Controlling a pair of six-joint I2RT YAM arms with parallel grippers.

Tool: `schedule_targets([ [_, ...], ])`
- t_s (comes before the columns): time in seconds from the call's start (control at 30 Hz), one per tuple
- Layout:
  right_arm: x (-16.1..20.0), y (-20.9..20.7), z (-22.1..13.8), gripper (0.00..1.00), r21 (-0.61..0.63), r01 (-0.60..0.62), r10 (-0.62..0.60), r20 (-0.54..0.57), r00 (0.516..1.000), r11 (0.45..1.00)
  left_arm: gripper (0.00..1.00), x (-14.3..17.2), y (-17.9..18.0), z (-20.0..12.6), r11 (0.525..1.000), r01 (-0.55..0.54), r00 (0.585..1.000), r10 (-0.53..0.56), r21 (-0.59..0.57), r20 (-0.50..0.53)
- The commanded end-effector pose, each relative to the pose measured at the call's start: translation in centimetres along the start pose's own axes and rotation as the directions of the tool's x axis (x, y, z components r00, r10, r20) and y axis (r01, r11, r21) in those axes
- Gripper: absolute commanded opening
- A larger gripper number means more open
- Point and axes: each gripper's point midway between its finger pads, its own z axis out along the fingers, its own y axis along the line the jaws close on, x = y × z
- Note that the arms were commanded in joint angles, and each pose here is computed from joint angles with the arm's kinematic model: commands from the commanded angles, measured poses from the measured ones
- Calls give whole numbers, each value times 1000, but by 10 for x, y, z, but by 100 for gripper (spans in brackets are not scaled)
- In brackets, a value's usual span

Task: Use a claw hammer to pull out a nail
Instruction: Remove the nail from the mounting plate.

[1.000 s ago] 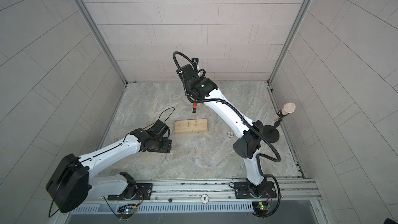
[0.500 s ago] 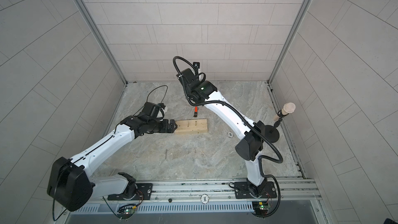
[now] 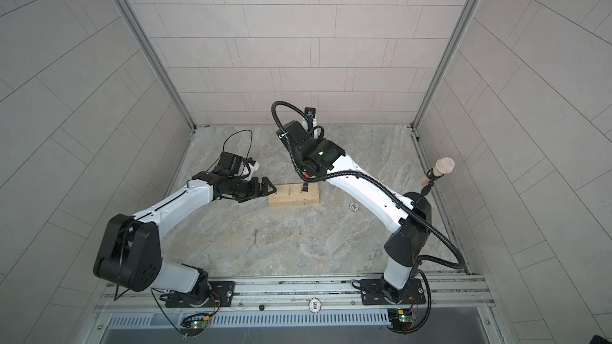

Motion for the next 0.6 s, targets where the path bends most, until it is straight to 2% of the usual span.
schedule_targets([
  [0.0,-28,-6,-21,0,-11,-115,115,103,988,993,100,0,1,2,1000,-31,1000,31,1,3],
  [0.27,-35,1,-16,0,-6,-93,93,137,986,996,99,6,13,14,999,-28,999,27,-29,-38],
  [0.57,-38,41,10,0,-54,-49,56,147,988,997,95,10,22,22,998,-39,997,36,-47,-70],
])
